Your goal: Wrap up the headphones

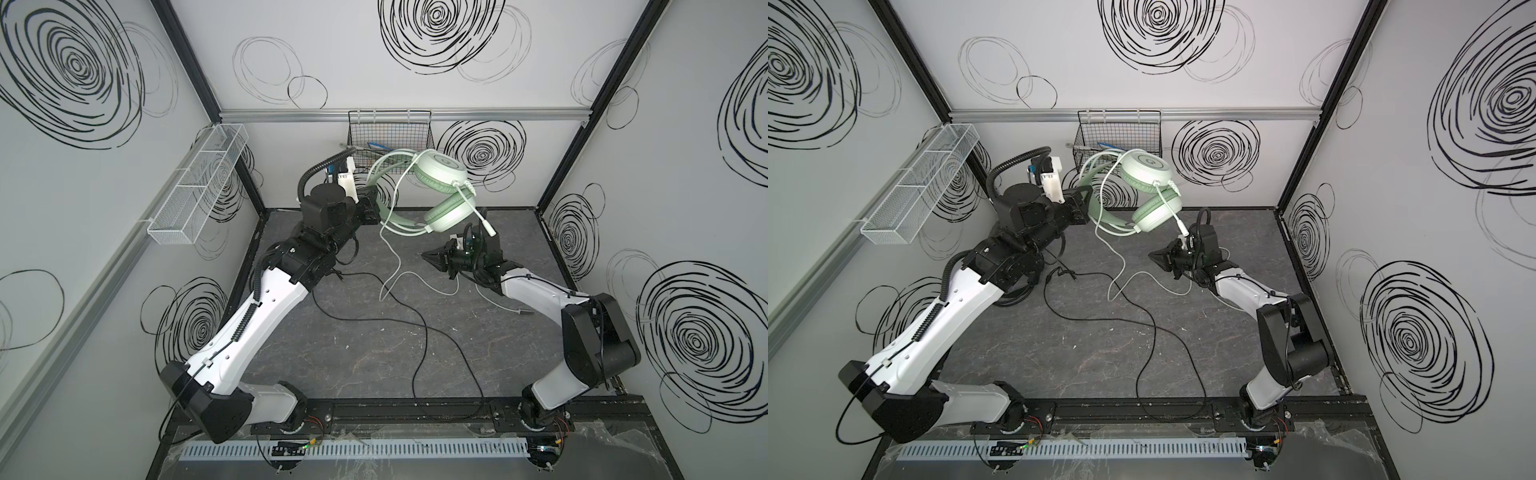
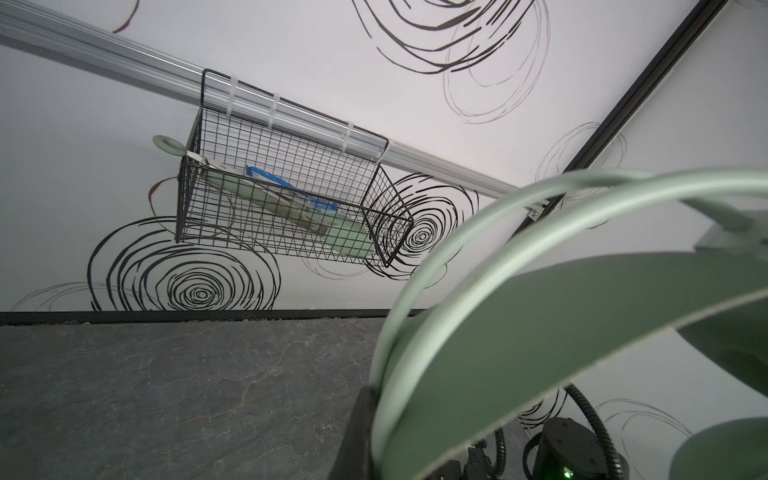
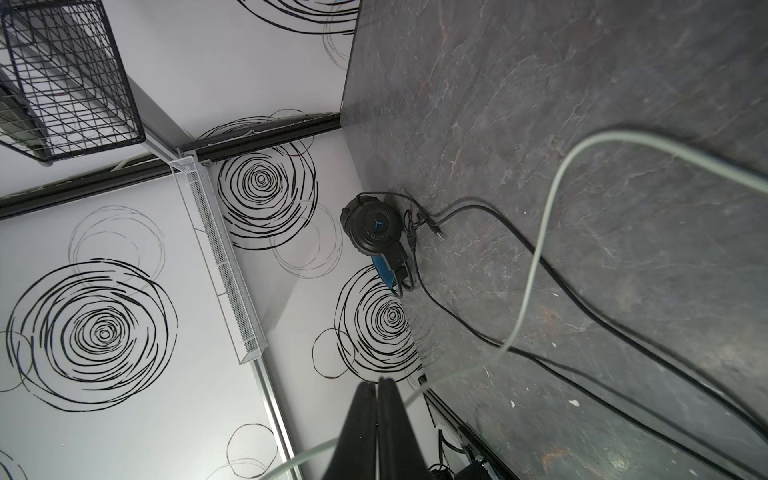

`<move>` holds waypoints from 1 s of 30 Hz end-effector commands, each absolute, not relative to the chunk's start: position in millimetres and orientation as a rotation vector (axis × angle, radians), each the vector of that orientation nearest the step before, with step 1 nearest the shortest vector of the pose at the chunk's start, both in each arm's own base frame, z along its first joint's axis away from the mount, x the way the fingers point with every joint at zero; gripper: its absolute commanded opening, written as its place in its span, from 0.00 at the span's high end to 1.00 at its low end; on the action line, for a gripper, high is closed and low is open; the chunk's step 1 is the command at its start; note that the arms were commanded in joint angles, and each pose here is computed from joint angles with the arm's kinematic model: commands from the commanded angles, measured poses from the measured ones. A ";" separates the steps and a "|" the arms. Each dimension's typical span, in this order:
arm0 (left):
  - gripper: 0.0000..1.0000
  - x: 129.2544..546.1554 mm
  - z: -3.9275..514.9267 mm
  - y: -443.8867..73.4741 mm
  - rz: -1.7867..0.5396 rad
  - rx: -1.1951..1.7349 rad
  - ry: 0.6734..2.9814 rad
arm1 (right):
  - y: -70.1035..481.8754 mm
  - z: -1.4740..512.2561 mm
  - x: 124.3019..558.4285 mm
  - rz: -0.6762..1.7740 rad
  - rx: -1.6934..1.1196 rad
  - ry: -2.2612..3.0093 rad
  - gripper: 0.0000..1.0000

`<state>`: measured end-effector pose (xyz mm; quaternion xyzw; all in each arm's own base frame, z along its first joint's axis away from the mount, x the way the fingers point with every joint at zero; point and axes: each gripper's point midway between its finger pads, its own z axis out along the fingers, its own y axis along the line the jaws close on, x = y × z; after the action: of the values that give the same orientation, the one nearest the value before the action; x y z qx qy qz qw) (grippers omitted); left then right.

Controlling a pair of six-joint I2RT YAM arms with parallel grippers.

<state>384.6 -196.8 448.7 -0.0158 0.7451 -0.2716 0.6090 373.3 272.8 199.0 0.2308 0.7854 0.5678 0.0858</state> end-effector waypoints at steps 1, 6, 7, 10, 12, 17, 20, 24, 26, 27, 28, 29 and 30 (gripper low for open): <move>1.00 378.3 505.0 -179.6 -0.660 -0.099 1.557 | 273.4 233.2 371.5 1.637 0.480 2.345 0.49; 1.00 389.4 512.6 -170.6 -0.608 -0.097 1.536 | 265.4 232.6 349.4 1.658 0.474 2.388 0.12; 1.00 391.8 513.4 -169.5 -0.609 -0.097 1.533 | 263.2 230.0 344.7 1.659 0.489 2.394 0.10; 1.00 399.4 510.7 -163.8 -0.606 -0.106 1.538 | 250.6 219.8 335.4 1.658 0.546 2.410 0.06; 1.00 401.6 509.1 -160.8 -0.607 -0.113 1.542 | 235.6 209.5 336.6 1.607 0.576 2.424 0.04; 1.00 403.7 507.7 -158.8 -0.624 -0.117 1.546 | 220.2 157.7 331.7 1.514 0.673 2.554 0.03; 1.00 402.6 508.4 -159.9 -0.633 -0.112 1.546 | 228.0 131.7 324.1 1.538 0.761 2.600 0.01; 1.00 403.4 509.7 -157.7 -0.633 -0.112 1.546 | 248.0 125.5 319.6 1.601 0.809 2.615 0.00; 1.00 404.5 512.8 -157.0 -0.640 -0.110 1.540 | 257.5 126.2 317.9 1.573 0.794 2.649 0.01; 1.00 404.9 514.6 -157.0 -0.642 -0.107 1.536 | 261.6 124.7 315.6 1.567 0.800 2.664 0.02; 1.00 405.4 516.7 -157.1 -0.643 -0.102 1.530 | 265.8 121.9 313.1 1.573 0.823 2.673 0.02; 1.00 405.7 518.7 -157.5 -0.646 -0.097 1.525 | 271.5 119.8 310.9 1.593 0.845 2.672 0.03; 1.00 405.9 520.0 -157.4 -0.649 -0.094 1.522 | 277.0 118.2 310.1 1.612 0.862 2.671 0.03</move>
<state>413.7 -161.2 456.5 -0.0335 0.7468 -0.2393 0.6196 303.1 262.0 108.7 0.2568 0.8385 0.4786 -0.0440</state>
